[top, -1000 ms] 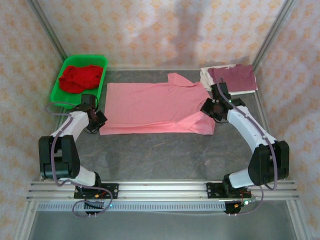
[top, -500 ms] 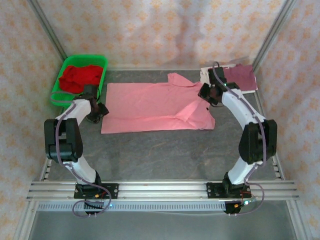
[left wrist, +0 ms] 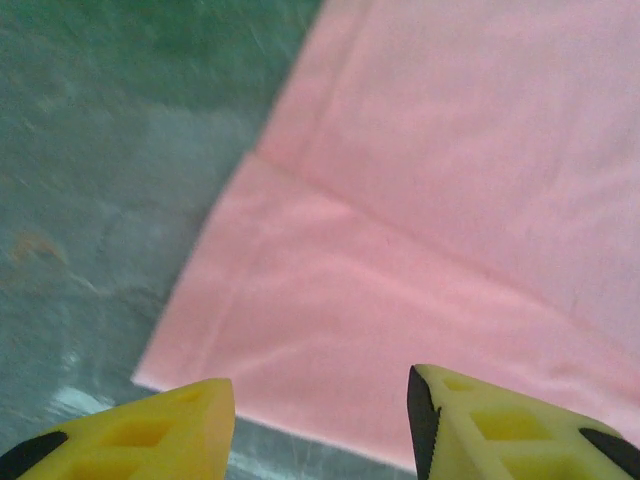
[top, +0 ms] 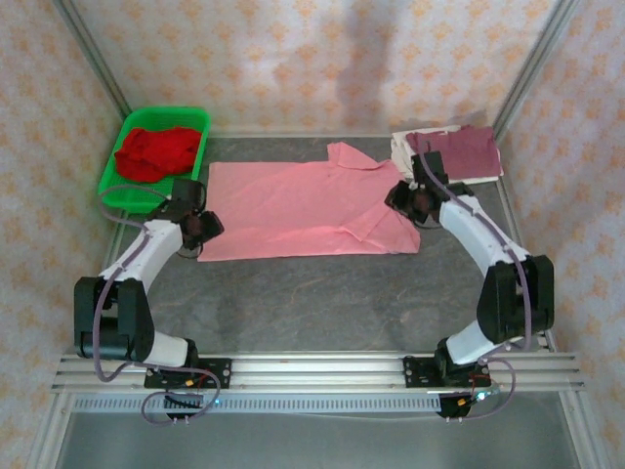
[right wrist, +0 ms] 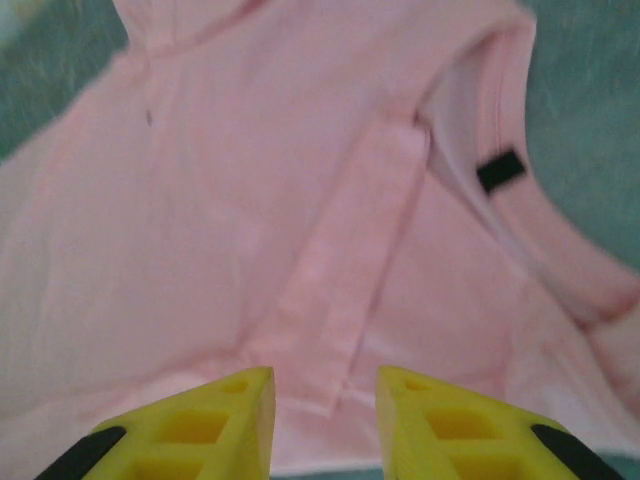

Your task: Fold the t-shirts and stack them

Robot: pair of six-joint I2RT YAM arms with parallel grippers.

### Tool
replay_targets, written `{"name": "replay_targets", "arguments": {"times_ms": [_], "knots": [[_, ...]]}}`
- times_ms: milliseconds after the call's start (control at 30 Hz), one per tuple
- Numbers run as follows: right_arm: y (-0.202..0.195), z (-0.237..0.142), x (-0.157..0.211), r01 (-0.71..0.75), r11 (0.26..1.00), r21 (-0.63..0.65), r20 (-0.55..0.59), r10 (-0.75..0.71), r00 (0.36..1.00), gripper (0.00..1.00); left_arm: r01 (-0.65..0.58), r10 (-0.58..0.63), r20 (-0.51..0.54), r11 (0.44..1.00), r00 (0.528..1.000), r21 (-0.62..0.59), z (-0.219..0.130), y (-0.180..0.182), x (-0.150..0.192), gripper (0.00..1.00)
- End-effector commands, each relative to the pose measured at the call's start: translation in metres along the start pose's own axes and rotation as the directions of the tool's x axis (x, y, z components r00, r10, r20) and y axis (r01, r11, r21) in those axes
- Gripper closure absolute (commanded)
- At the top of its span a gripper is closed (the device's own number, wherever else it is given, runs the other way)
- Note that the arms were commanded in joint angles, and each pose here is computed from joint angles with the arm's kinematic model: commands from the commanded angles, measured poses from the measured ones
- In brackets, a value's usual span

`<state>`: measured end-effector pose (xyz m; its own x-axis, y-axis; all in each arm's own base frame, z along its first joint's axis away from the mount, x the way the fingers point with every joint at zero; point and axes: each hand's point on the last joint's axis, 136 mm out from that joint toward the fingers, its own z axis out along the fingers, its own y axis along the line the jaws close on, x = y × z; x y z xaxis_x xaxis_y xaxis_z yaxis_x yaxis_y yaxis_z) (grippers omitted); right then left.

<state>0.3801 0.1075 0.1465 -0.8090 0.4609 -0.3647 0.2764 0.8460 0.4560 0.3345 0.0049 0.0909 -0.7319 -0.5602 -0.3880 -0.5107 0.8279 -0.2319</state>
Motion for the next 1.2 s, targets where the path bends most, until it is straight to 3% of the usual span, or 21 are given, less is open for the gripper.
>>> {"name": "replay_targets", "arguments": {"times_ms": [0,400,867,1167], "knots": [[-0.002,0.010,0.023,-0.031,0.999,-0.038,-0.037,0.029,0.999,0.68,-0.027,0.027,-0.014,1.000,1.000,-0.006,0.013,0.002,0.014,0.52],[0.008,0.076,0.044,-0.163,0.982,-0.096,-0.134,0.150,0.980,0.65,-0.070,0.069,-0.067,0.998,0.995,-0.004,0.041,-0.013,0.020,0.52],[0.002,0.117,0.052,-0.220,0.973,-0.075,-0.164,0.205,0.965,0.63,-0.067,0.064,-0.104,0.998,0.992,-0.021,0.057,-0.006,0.032,0.52],[0.014,0.123,0.040,-0.235,0.964,-0.123,-0.120,0.221,0.968,0.77,-0.068,0.065,-0.109,0.997,0.992,-0.021,0.058,-0.005,0.034,0.52]]}}
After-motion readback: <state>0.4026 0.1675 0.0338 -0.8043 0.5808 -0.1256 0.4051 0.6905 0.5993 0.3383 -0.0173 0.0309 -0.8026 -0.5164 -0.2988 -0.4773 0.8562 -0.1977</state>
